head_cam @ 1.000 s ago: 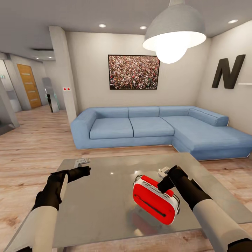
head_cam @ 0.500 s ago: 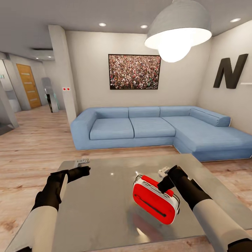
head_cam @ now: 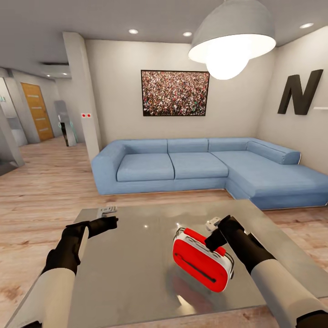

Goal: Turn on the radio receiver that's on the table in the living room.

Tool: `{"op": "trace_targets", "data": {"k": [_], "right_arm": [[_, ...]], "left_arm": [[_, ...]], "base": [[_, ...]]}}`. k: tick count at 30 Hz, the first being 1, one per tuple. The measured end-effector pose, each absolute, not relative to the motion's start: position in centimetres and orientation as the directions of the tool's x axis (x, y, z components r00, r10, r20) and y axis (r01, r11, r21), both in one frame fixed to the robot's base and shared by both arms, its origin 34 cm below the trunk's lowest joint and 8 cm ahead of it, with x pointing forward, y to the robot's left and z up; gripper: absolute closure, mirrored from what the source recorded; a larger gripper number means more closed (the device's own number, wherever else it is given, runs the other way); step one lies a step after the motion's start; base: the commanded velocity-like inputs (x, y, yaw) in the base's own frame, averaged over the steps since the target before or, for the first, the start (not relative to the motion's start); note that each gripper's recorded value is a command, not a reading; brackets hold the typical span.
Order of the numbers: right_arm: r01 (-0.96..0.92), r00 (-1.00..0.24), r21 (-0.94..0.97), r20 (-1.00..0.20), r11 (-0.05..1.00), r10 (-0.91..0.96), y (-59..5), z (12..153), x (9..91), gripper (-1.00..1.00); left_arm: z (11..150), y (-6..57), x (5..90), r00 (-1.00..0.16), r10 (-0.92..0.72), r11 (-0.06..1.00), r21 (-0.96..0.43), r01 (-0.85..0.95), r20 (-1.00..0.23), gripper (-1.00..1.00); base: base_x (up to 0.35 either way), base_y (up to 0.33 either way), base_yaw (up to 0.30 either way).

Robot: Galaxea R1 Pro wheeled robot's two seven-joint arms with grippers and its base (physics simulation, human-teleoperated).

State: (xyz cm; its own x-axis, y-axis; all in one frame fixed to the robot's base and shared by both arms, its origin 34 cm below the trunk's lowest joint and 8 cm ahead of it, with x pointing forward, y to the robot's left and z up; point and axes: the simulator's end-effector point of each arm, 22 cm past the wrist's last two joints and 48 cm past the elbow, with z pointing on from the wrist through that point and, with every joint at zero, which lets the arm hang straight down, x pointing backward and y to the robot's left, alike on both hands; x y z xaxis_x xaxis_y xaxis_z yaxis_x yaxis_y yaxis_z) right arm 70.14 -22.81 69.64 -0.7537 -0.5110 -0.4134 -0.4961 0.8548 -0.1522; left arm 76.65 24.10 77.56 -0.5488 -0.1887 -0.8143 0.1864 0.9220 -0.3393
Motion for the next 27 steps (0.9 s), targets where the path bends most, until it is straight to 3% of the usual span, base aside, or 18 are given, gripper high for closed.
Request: {"op": "trace_targets", "data": {"k": [27], "right_arm": [[-0.497, -0.753, -0.153, -0.414, 0.854, -0.512, -22.8, 67.3, 69.8, 1.0]], "left_arm": [[75.2, 23.9, 76.3, -0.55, -0.188, 0.921, -0.34, 0.188, -0.813, 1.0]], "base": [[0.0, 0.0, 0.0]]}}
